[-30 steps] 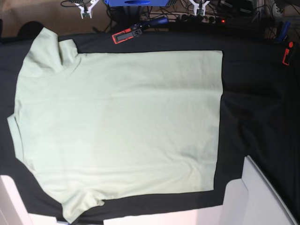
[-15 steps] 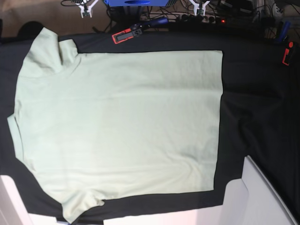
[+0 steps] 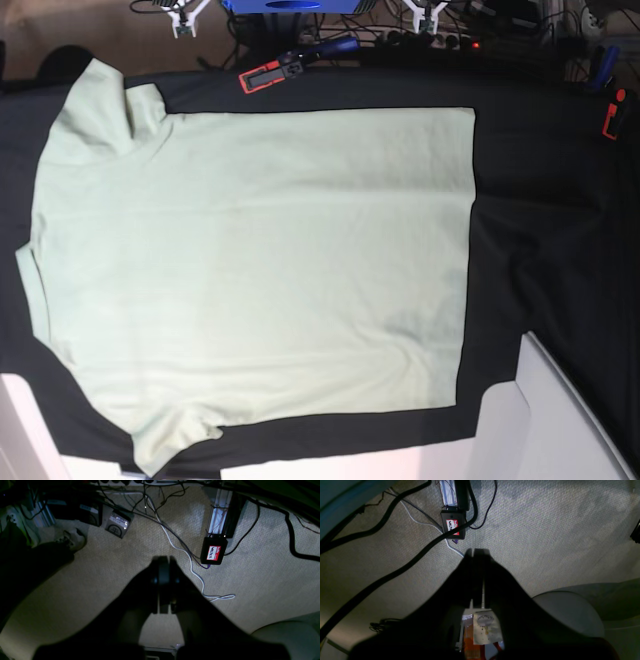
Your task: Fold the T-shirt properly
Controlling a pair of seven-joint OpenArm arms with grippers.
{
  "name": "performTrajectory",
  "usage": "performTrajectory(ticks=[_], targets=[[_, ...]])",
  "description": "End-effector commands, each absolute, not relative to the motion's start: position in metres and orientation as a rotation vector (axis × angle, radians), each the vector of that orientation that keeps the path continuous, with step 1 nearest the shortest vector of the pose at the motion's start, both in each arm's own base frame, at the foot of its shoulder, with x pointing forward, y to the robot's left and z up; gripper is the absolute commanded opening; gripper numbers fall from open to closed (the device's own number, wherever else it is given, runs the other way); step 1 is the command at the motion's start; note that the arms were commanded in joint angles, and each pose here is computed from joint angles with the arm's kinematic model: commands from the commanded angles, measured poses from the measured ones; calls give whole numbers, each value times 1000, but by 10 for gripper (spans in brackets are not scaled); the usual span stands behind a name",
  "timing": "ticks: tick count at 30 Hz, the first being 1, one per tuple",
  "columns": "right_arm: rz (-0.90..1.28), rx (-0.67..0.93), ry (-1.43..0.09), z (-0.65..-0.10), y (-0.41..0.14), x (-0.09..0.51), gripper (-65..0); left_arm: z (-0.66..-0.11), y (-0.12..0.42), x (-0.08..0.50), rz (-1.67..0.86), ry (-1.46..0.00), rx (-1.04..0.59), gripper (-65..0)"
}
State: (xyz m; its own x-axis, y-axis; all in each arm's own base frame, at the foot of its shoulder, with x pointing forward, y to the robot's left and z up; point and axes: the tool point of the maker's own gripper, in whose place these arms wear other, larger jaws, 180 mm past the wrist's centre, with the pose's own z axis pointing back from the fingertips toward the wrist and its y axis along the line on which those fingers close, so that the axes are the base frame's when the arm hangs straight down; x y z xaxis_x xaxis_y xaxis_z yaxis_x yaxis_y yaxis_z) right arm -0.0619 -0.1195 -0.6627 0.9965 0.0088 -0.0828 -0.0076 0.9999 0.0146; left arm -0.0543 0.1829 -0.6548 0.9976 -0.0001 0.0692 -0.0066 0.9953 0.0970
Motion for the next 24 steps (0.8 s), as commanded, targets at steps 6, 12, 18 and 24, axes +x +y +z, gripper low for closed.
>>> performTrajectory(ticks=[6,12,18,24], targets=[[4,11,105,-660,-121,-81,-647,-650,191,-68,6,-72,116,-650],[4,-1,62,-653,-126,-90,-647,-639,202,-74,-12,-116,138,-650],[-40,-63,13,-634,-158,-87,-647,-618,235,-75,-59,-181,192,-650],[-163,-184,-82,-600,-213,-74,-647,-587,249,-56,-112,-297,218,-650]])
